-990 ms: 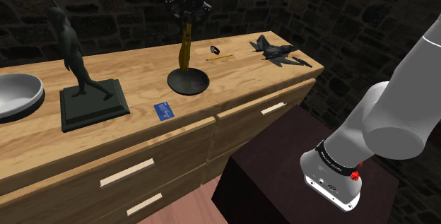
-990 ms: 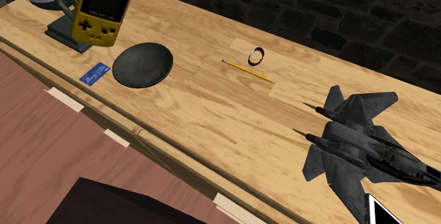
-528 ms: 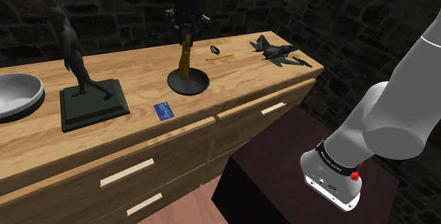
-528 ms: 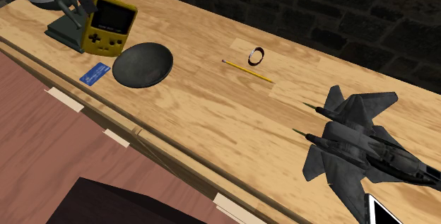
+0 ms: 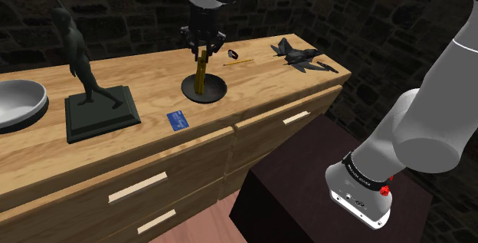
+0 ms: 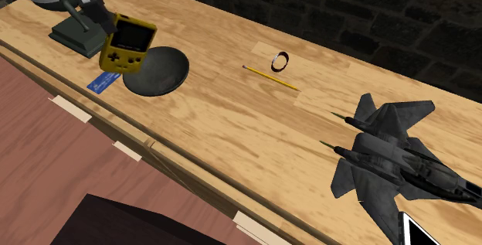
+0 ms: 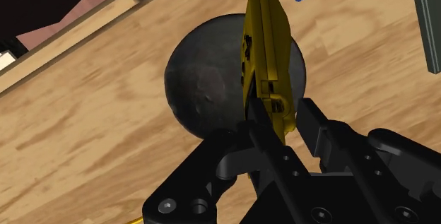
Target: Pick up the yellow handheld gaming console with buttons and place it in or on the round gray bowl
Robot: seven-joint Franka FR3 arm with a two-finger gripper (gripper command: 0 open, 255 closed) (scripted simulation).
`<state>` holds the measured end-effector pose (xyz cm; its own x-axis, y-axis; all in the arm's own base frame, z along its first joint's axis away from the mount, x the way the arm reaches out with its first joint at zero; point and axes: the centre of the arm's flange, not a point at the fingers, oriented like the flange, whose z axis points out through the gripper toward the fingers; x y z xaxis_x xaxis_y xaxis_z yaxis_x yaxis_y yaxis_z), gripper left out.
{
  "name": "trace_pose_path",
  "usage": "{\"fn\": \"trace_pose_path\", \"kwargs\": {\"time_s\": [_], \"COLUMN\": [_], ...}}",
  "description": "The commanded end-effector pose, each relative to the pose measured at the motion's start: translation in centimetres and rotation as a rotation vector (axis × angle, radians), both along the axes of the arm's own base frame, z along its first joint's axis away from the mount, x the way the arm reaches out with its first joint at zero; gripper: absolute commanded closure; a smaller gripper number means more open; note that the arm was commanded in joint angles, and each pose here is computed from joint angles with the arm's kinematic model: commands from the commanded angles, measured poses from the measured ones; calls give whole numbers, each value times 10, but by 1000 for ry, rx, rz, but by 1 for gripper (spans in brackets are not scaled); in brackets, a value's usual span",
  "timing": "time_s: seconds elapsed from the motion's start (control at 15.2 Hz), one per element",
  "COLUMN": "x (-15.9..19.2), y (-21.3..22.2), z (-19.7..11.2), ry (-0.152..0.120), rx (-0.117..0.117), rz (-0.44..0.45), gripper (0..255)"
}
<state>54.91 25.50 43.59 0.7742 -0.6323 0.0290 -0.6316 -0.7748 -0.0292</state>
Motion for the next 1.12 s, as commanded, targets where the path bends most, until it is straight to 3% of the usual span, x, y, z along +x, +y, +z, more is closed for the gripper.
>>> {"fn": "trace_pose_path", "kwargs": {"time_s": [0.0, 0.2, 0.66, 0.73, 1.06], "x": [1, 1, 1, 1, 1], "y": [0, 0, 0, 0, 0], "z": [-10, -28, -28, -28, -28], "ry": [-1, -1, -1, -1, -1], "rx": [0, 0, 0, 0, 0], "rz": [0, 0, 0, 0, 0], "gripper": [255, 255, 255, 0, 0]}}
